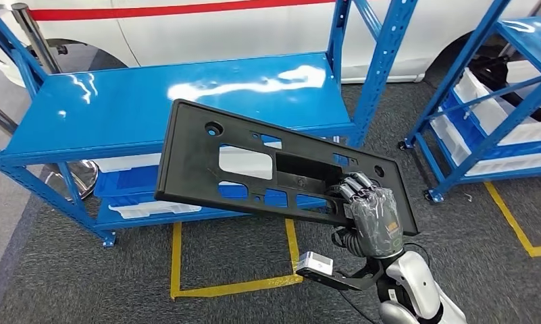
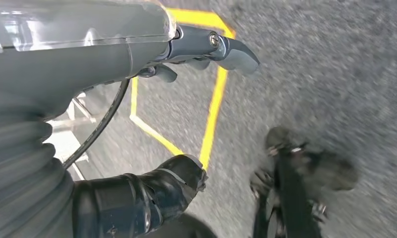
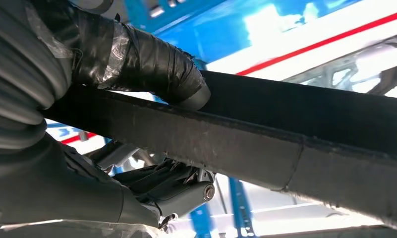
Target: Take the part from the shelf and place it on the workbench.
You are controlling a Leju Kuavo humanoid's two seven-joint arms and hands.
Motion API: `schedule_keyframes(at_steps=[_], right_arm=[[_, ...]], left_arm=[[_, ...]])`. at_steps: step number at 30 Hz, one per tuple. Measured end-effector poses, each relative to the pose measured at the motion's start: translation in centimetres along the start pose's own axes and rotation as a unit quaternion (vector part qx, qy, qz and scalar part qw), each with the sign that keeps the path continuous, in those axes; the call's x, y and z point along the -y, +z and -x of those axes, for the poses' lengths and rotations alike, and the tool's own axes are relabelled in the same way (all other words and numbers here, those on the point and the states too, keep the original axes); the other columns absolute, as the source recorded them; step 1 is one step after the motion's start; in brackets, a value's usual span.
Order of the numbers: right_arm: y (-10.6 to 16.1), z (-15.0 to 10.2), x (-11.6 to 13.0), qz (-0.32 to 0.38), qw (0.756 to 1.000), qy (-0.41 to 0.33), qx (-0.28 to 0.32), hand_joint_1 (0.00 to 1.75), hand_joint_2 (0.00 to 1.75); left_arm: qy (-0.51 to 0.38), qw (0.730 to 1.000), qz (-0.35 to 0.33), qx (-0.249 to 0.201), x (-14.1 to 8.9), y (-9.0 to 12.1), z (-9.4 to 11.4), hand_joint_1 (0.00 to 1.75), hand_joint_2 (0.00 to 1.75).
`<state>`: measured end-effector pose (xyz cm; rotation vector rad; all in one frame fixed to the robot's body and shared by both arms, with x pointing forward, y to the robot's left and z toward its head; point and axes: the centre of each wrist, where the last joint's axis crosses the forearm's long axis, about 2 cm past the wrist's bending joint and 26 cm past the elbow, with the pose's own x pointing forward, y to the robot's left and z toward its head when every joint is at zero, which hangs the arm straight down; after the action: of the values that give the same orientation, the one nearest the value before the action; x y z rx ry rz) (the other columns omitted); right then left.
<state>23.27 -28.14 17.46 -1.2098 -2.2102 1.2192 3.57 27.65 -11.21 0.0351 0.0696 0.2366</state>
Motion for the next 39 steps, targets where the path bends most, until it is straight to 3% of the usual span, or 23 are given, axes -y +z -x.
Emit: schedule_keyframes(at_steps=[22, 39], right_arm=[[-0.2, -0.1, 0.0, -0.014, 1.000, -0.002, 0.002, 1.75, 1.75], [-2.3, 0.9, 0.7, -0.009, 1.000, -0.008, -0.004, 1.75, 1.75]], left_arm=[[0.009, 1.000, 0.003, 0.003, 0.0, 0.0, -0.1, 0.00, 1.75], [0.009, 1.000, 0.009, 0.003, 0.5, 0.1, -0.1, 0.00, 1.75]])
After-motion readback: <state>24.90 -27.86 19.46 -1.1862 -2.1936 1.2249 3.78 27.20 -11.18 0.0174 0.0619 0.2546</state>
